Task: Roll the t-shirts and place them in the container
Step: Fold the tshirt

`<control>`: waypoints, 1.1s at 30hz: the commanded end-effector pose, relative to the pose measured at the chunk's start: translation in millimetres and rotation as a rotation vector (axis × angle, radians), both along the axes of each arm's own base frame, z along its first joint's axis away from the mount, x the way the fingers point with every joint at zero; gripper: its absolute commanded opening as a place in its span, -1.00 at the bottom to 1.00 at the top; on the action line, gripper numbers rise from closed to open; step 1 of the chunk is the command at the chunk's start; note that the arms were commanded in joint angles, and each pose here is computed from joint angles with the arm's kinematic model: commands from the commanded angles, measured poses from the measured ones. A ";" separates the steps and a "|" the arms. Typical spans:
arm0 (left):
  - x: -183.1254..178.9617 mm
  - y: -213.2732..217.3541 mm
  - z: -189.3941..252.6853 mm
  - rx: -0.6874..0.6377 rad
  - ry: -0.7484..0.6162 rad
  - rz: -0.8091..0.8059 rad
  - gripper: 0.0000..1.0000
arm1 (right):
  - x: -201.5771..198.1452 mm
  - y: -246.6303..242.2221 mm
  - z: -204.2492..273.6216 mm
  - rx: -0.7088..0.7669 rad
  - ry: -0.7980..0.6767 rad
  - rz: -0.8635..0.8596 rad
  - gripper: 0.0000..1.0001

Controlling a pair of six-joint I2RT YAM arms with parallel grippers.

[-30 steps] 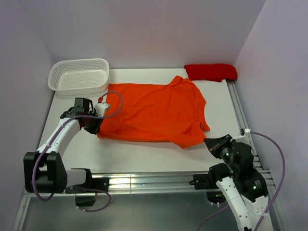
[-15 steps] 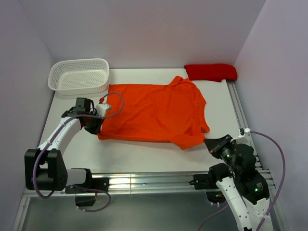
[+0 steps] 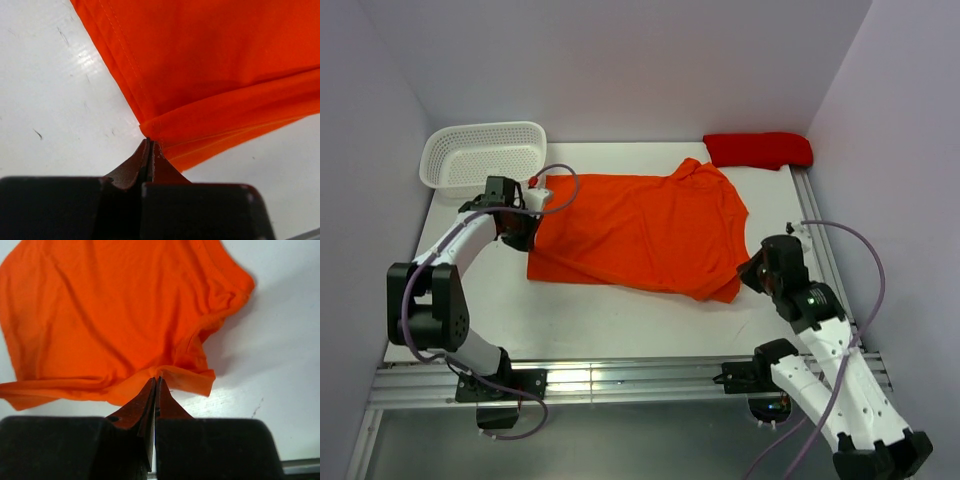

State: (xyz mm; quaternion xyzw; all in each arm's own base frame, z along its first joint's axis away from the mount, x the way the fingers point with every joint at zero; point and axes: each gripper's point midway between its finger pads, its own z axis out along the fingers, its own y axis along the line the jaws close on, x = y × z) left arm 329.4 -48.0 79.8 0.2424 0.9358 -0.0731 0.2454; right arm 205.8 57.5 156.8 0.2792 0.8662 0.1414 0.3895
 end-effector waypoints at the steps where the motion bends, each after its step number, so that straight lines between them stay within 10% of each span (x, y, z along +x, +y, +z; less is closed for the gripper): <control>1: 31.0 0.0 8.5 0.003 -0.056 0.044 -0.99 | 41.5 -1.7 36.6 -0.043 -0.126 -0.027 -1.00; 33: 106.9 6.0 -17.4 0.046 -0.021 0.167 -0.99 | 179.3 -37.1 -16.4 -0.131 0.070 -0.042 -1.00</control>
